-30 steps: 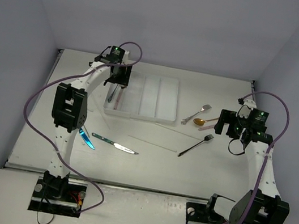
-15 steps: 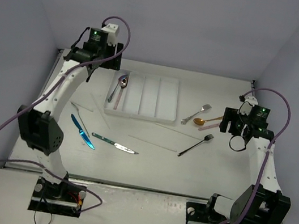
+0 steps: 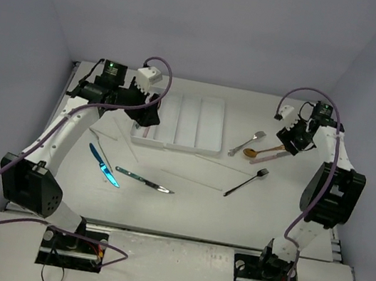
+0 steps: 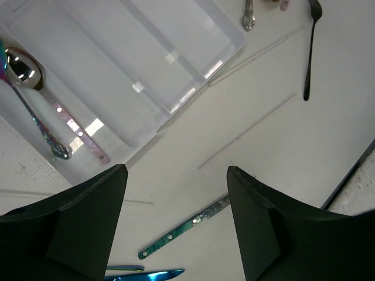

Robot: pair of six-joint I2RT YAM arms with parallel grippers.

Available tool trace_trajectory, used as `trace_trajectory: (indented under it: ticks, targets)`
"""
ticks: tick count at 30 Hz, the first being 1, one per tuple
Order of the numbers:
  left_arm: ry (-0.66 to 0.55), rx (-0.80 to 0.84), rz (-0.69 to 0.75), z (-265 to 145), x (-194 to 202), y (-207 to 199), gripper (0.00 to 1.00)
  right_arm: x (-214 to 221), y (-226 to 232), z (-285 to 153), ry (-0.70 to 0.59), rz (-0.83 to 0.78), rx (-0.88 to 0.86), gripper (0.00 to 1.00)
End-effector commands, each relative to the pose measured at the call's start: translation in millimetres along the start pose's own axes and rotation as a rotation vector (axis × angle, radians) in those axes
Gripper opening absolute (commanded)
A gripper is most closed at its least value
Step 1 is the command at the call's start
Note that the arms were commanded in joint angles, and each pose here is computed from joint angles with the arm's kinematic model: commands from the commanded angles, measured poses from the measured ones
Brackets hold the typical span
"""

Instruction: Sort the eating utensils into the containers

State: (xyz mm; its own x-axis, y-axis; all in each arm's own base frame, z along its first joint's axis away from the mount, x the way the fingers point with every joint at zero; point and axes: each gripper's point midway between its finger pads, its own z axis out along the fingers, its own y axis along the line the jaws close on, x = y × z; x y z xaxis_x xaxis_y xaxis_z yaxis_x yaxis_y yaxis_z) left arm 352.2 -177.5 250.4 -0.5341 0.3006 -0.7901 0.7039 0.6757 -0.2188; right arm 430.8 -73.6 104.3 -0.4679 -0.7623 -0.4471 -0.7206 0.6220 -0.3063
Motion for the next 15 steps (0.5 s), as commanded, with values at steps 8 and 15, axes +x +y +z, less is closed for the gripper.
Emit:
trace_trajectory:
  ticks: [8, 15]
  targets:
    - [-0.089, 0.115, 0.028, -9, -9, -27, 0.66, -16, 25, 44, 0.000, -0.414, -0.294, 0.46]
    - [-0.085, 0.118, 0.027, -9, -6, -28, 0.66, -33, 23, 58, -0.054, -0.427, -0.311, 0.43]
